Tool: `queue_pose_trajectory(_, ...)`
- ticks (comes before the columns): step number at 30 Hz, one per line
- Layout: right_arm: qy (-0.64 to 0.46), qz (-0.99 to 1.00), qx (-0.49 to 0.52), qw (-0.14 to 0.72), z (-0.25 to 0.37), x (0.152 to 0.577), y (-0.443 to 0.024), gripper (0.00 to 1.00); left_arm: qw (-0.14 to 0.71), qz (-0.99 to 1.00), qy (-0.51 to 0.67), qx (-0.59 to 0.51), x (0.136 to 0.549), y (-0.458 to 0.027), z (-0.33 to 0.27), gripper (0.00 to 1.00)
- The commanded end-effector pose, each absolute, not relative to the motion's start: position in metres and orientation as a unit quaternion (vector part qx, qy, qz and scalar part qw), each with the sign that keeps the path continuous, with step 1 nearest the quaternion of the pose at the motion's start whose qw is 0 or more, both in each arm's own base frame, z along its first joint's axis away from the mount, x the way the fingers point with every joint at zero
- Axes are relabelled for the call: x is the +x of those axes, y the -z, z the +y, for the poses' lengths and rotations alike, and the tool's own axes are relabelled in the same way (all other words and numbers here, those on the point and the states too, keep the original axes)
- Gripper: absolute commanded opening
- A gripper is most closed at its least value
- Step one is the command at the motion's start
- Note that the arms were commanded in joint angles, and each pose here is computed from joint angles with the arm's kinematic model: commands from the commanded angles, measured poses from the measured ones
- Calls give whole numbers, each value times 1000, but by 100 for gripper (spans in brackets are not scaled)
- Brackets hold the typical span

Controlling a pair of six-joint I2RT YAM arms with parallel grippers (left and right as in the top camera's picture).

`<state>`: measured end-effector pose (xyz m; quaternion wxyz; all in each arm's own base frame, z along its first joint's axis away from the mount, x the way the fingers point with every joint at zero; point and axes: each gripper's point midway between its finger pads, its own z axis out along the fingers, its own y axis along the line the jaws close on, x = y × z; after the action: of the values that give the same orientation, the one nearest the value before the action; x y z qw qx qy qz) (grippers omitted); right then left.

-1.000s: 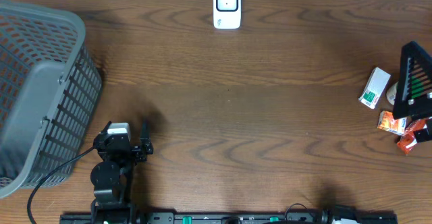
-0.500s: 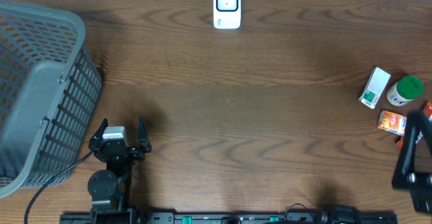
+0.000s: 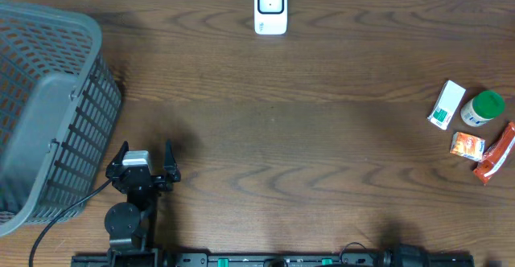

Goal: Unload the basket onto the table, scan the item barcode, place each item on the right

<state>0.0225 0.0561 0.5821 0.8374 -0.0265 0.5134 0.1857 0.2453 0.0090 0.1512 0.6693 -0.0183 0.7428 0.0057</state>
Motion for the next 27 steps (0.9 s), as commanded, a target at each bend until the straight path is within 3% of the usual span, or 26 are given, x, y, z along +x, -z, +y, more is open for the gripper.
queue_pose_trajectory(1,-162,490,-52,855,60,-7,-578,99,652,758,-3,-20,244,-138,9,86)
queue_pose_trajectory(12,-159,486,-48,858,59,-24,-568,99,652,758,-3,-20,244,-138,9,86)
queue_pose_trajectory(17,-136,469,-8,873,43,-27,-575,99,652,758,-3,-20,244,-138,9,86)
queue_pose_trajectory(23,-75,457,109,880,-3,-22,-573,99,652,758,-3,-20,244,-138,9,86)
queue_pose_trajectory(27,-110,473,102,868,5,-17,-566,99,652,758,-3,-20,244,-138,9,86)
